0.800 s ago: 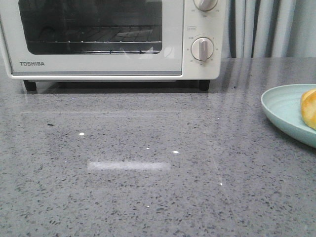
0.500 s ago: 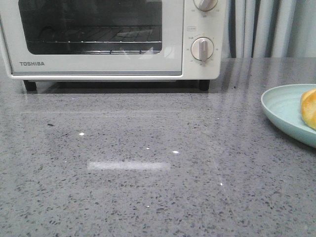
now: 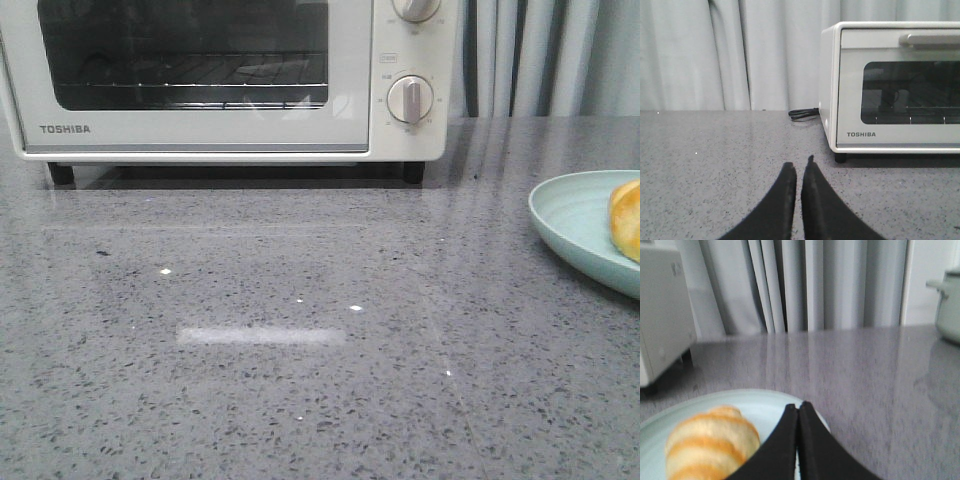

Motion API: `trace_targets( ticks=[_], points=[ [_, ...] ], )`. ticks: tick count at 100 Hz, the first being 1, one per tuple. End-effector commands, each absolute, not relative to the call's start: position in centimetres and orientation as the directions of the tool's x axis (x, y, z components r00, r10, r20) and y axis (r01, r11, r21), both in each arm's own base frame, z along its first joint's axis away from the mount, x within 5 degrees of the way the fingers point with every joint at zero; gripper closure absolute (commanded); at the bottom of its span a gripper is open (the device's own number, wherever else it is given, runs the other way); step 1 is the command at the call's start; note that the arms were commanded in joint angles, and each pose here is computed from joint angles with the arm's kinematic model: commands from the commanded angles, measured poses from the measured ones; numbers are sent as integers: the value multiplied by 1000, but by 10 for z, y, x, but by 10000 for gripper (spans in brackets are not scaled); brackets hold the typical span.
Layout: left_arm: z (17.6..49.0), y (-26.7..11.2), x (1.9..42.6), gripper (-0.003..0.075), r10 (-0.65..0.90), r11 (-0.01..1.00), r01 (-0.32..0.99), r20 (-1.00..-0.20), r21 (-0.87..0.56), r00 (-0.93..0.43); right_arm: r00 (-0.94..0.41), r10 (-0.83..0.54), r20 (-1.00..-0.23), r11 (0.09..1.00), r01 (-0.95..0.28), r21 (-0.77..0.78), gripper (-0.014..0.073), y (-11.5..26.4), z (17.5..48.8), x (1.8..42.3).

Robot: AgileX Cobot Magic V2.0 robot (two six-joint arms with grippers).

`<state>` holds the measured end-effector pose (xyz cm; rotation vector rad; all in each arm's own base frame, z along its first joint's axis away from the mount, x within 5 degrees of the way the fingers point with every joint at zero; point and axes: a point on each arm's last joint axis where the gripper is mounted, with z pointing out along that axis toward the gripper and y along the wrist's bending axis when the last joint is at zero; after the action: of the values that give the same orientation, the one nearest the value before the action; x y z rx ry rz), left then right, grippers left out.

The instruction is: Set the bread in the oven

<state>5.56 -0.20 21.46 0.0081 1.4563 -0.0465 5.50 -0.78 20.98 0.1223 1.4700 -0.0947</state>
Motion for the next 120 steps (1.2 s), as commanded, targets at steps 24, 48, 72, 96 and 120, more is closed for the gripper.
trace_targets(
  ticks=[24, 48, 72, 96, 120],
  points=[
    [237, 2, 46, 740, -348, 938, 145, -842, -316, 413, 381, 135, -915, 976, 107, 188, 640, -10, 231, 48],
    [249, 4, 39, 740, -396, 918, 199, -751, -344, 528, 423, 273, -864, 945, 51, 324, 640, -11, 233, 47],
    [261, -1, 38, 644, -366, 930, 216, -798, -297, 479, 408, 350, -843, 922, 8, 386, 586, -9, 252, 43],
    [301, -2, 29, 200, -322, 946, 180, -853, -271, 411, 379, 313, -871, 940, 8, 341, 145, -4, 291, 29],
    [348, 0, 19, 249, -298, 954, 145, -883, -262, 362, 392, 246, -886, 961, 22, 276, 126, -1, 327, 11]
  ],
)
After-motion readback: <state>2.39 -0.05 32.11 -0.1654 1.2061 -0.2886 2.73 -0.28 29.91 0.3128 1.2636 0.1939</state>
